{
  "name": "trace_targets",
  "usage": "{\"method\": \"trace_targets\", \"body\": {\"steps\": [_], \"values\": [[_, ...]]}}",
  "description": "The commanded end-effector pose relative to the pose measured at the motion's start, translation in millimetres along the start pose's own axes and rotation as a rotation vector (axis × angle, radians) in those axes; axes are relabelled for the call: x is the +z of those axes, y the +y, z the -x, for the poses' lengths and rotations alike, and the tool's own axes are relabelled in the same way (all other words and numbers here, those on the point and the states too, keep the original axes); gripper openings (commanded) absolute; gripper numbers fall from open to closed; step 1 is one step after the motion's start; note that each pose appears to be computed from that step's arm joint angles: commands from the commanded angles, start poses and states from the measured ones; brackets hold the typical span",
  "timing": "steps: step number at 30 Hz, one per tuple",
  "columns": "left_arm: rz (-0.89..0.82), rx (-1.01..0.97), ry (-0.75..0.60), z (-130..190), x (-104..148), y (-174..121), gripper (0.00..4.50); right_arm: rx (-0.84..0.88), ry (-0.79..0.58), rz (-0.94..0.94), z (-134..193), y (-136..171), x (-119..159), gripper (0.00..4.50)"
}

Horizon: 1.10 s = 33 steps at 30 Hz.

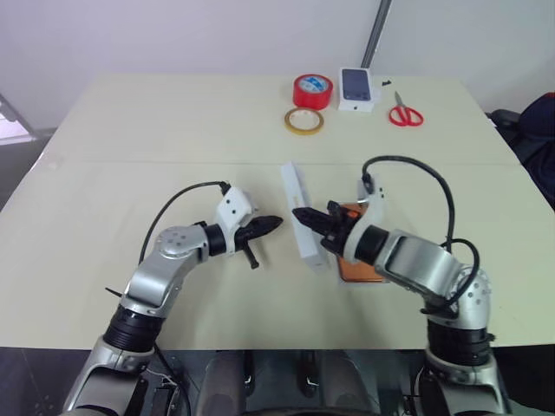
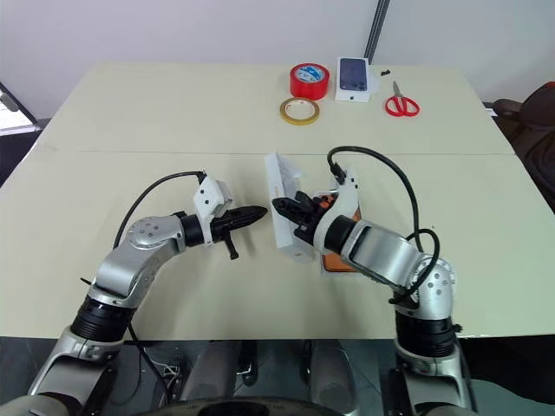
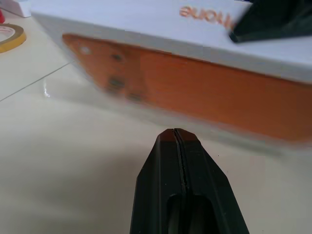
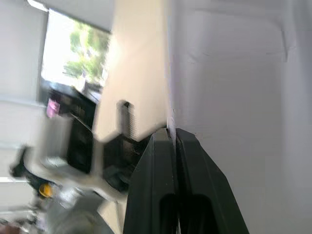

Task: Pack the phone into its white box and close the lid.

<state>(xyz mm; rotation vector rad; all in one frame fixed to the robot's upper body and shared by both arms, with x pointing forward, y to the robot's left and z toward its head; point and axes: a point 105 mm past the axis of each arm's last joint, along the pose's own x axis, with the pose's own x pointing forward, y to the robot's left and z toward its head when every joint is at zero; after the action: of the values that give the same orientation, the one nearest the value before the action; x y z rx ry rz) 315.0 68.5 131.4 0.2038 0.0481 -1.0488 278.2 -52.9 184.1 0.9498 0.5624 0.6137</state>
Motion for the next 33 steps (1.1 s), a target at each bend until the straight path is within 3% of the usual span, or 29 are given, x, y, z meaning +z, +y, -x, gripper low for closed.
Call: {"method": "trace_targets", "body": {"steps": [1,4,14,17,22,31,33], "values": [[-0.035,0.017,-0.045,1.6,15.5,6.1,0.00,0.032,-0.058,-0.079,2.7,33.3,-1.2,0.04],[-0.037,0.019,-0.045,1.8,15.9,6.7,0.00,-0.004,-0.061,-0.136,3.4,35.9,-6.4,0.04],[-0.027,0.005,-0.063,-17.7,18.9,-1.2,0.00,-0.144,-0.054,-0.064,22.4,-30.0,-1.5,0.04],[-0.022,-0.020,-0.071,-33.3,21.2,-8.5,0.00,-0.142,-0.028,0.017,30.1,-43.5,8.1,0.97],[-0.027,-0.063,-0.060,-56.7,19.9,-20.7,0.00,-0.062,0.024,0.206,44.5,-39.2,35.6,3.50],[-0.038,-0.133,-0.081,-87.0,28.8,-43.1,0.00,-0.239,0.130,0.489,87.4,-51.7,85.7,3.50],[-0.041,-0.145,-0.080,-90.5,28.9,-46.8,0.00,-0.293,0.120,0.555,91.5,-60.1,94.4,2.99]]}}
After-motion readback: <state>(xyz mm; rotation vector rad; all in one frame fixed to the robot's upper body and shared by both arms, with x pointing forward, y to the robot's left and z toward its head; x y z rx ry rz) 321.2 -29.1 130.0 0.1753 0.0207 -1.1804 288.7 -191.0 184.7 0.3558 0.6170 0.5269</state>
